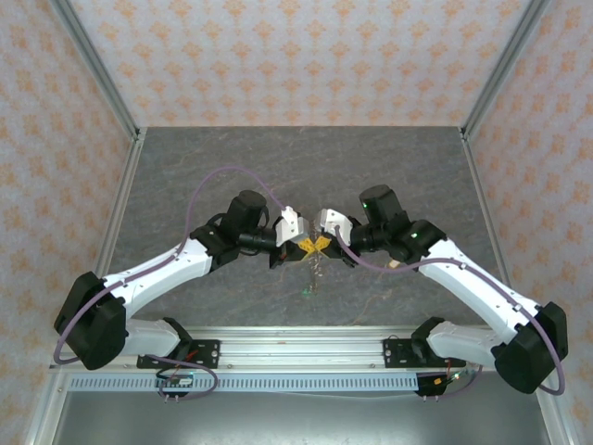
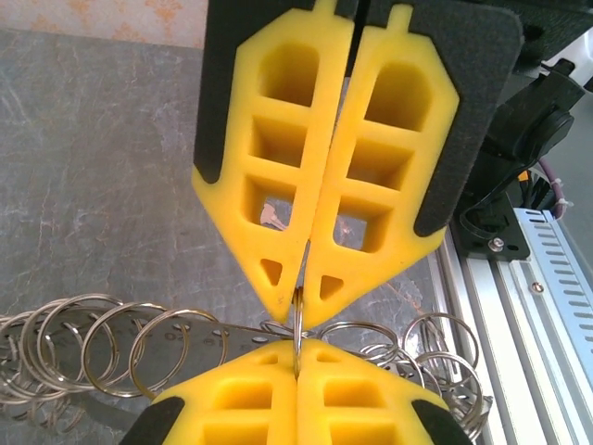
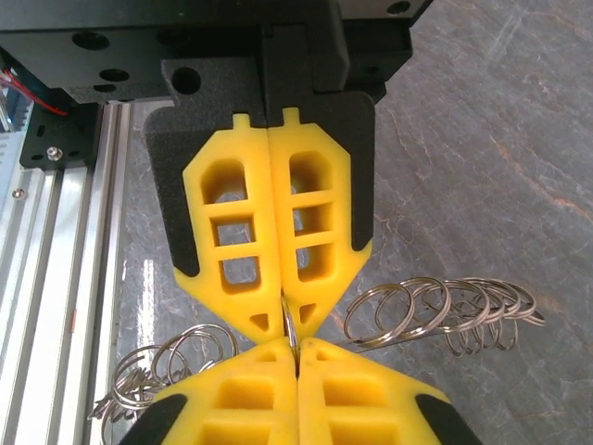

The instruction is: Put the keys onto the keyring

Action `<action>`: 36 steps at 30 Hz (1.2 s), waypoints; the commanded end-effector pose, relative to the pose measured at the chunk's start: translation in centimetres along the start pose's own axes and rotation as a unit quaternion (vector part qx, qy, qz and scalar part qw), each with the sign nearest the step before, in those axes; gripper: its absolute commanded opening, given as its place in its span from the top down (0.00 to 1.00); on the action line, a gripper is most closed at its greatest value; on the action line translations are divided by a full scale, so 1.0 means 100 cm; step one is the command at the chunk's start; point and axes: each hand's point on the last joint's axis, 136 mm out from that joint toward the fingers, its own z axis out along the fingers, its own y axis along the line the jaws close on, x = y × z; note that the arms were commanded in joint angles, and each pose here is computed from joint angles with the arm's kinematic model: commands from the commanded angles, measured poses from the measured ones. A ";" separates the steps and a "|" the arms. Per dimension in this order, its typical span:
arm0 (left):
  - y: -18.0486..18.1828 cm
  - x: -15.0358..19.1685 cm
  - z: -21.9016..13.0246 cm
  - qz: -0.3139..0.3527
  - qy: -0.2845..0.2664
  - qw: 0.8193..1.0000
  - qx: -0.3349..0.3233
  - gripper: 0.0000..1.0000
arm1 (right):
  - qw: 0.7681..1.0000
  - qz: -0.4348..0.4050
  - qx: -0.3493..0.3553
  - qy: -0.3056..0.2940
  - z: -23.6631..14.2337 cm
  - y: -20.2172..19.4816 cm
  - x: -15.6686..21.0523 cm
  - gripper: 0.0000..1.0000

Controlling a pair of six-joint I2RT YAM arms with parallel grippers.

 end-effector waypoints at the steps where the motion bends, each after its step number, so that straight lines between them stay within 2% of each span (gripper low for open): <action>1: 0.000 -0.023 -0.007 0.028 -0.030 0.999 -0.006 0.93 | 1.000 0.006 -0.002 -0.005 -0.002 -0.005 -0.012 1.00; 8: 0.014 -0.007 -0.007 0.028 0.018 0.998 -0.046 0.89 | 0.998 0.028 0.011 0.054 -0.006 -0.011 -0.007 1.00; 14: 0.014 -0.012 -0.004 0.027 0.011 0.999 -0.038 0.88 | 0.996 0.033 0.011 0.084 -0.007 -0.010 -0.009 1.00; 20: 0.012 -0.015 -0.002 0.027 0.002 0.999 -0.031 0.89 | 0.995 0.040 0.013 0.087 -0.007 -0.010 -0.012 1.00; 22: 0.012 -0.016 -0.003 0.028 0.001 0.999 -0.030 1.00 | 0.995 0.039 0.015 0.090 -0.007 -0.009 -0.010 0.99; 26: 0.010 -0.020 -0.004 0.025 -0.019 0.999 -0.029 1.00 | 0.996 0.029 0.023 0.084 -0.009 -0.008 -0.005 0.92; 31: 0.004 -0.028 -0.008 0.025 -0.047 0.998 -0.015 1.00 | 0.997 0.051 -0.005 0.056 -0.011 -0.003 -0.005 0.83; 36: -0.002 -0.033 -0.010 0.029 -0.058 0.998 0.000 1.00 | 0.998 0.059 -0.009 0.037 -0.004 -0.007 0.002 0.81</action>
